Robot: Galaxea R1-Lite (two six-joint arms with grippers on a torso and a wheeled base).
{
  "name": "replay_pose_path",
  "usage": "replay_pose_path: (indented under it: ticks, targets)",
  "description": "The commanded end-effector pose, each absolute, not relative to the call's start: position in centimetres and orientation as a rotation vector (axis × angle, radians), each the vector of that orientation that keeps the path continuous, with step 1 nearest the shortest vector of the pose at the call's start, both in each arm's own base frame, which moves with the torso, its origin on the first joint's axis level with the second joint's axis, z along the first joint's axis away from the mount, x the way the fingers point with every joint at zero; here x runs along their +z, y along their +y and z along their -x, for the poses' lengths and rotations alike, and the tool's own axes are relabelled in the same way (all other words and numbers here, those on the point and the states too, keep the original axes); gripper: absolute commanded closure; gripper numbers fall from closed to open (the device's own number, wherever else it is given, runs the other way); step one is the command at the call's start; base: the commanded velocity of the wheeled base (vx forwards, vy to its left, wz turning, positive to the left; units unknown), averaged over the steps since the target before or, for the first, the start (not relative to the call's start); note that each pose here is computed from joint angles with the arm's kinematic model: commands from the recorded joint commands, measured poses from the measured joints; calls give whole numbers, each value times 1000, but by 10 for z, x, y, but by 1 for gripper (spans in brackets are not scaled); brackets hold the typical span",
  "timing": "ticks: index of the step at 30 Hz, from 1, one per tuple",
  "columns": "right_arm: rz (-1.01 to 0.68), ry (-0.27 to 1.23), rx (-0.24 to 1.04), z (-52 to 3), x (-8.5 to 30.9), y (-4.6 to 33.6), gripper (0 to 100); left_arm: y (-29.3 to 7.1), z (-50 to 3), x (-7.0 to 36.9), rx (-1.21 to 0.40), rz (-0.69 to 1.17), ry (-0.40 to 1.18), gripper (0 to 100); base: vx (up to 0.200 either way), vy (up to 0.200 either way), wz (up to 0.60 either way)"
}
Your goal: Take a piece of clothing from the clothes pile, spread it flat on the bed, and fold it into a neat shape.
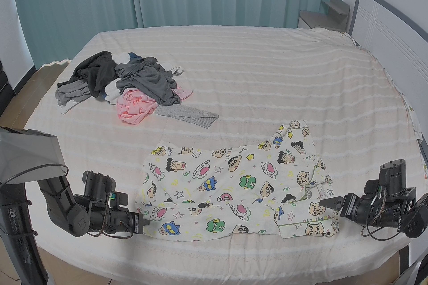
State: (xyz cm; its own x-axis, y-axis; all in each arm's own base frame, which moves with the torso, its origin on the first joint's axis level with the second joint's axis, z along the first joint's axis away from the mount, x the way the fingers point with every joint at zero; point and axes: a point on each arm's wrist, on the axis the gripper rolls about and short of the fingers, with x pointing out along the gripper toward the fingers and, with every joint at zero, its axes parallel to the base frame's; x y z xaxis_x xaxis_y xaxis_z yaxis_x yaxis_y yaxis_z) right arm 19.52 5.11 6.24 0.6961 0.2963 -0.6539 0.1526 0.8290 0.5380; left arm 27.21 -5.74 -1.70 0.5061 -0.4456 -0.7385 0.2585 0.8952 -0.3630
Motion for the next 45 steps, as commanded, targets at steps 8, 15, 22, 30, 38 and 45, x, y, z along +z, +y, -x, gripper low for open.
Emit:
replay_pose_path:
  ticks: [8,15,22,30,38,45]
  targets:
    - [-603,808,87,-193,63,51,0,-53,-270,-19,-407,228,961,0,0,0,0]
    - [-603,801,87,-185,65,49,0,-30,-252,7,-348,265,866,0,0,0,0]
    - [-605,795,87,-183,66,48,0,-43,-234,64,-335,482,710,0,0,0,0]
    - [-602,791,83,-183,66,48,0,-80,-211,72,-294,618,754,0,0,0,0]
    - [-598,800,77,-178,65,47,0,-130,-197,32,-149,687,927,0,0,0,0]
    - [-600,805,75,-174,64,46,0,-140,-193,4,27,747,986,0,0,0,0]
